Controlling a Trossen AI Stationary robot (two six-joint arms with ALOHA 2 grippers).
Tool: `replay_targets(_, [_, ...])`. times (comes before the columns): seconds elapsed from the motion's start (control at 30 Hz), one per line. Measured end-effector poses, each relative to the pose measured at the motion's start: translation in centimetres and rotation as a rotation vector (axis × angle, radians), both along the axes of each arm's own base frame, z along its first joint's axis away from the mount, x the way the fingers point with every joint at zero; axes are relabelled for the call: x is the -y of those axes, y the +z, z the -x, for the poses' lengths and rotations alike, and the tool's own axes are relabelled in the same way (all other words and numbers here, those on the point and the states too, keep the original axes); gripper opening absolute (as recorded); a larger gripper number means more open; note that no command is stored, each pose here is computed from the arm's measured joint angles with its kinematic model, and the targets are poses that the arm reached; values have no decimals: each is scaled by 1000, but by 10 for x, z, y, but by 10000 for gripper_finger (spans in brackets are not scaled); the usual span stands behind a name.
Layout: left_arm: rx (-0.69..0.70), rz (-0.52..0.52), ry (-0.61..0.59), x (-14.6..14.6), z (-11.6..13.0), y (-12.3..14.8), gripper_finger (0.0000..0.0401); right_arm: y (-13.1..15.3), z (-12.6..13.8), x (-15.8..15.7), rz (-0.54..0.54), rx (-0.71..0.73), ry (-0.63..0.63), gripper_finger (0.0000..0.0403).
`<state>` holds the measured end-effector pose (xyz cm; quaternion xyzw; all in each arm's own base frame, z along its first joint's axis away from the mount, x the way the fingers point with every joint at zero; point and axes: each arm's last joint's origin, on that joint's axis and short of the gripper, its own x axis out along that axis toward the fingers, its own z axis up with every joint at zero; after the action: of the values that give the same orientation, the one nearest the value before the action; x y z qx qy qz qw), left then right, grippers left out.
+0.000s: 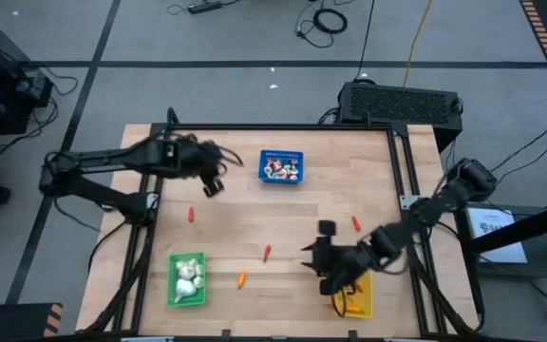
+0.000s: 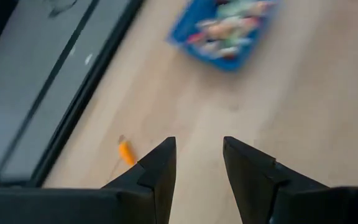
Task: Sort produce into baskets
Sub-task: Put the yellow chili pepper into the yellow bin
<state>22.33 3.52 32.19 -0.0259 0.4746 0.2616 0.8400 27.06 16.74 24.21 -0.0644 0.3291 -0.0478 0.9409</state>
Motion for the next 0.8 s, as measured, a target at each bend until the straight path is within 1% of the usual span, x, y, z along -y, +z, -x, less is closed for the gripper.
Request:
replay_targets(0.1, [7,17,171,-28,21,-24,141,-10,-14,13,-102,47,103,155])
replay_targets(0.17, [-9,43,283,-50,32,-41,141,-13,-19,21,-148,63,130,155])
replay_targets(0.23, [-19,79,371,-73,42,-56,141,-15,-23,28,-163,57,126,155])
replay_targets(0.37, [25,198,461,-114,52,-85,141,-15,-26,35,-168,53,106,155])
replay_targets(0.47, [19,225,549,-140,57,-101,141,-15,-26,36,-164,52,109,155])
replay_targets(0.53, [-12,250,583,-151,58,-114,141,-15,-26,36,-155,52,116,155])
replay_targets(0.6, [-19,282,591,-159,55,-125,141,-15,-26,36,-144,51,124,155])
replay_targets(0.7, [-21,351,572,-166,49,-141,141,-15,-26,36,-125,50,138,155])
replay_targets(0.8, [-28,378,545,-170,44,-152,141,-15,-26,36,-106,46,150,155])
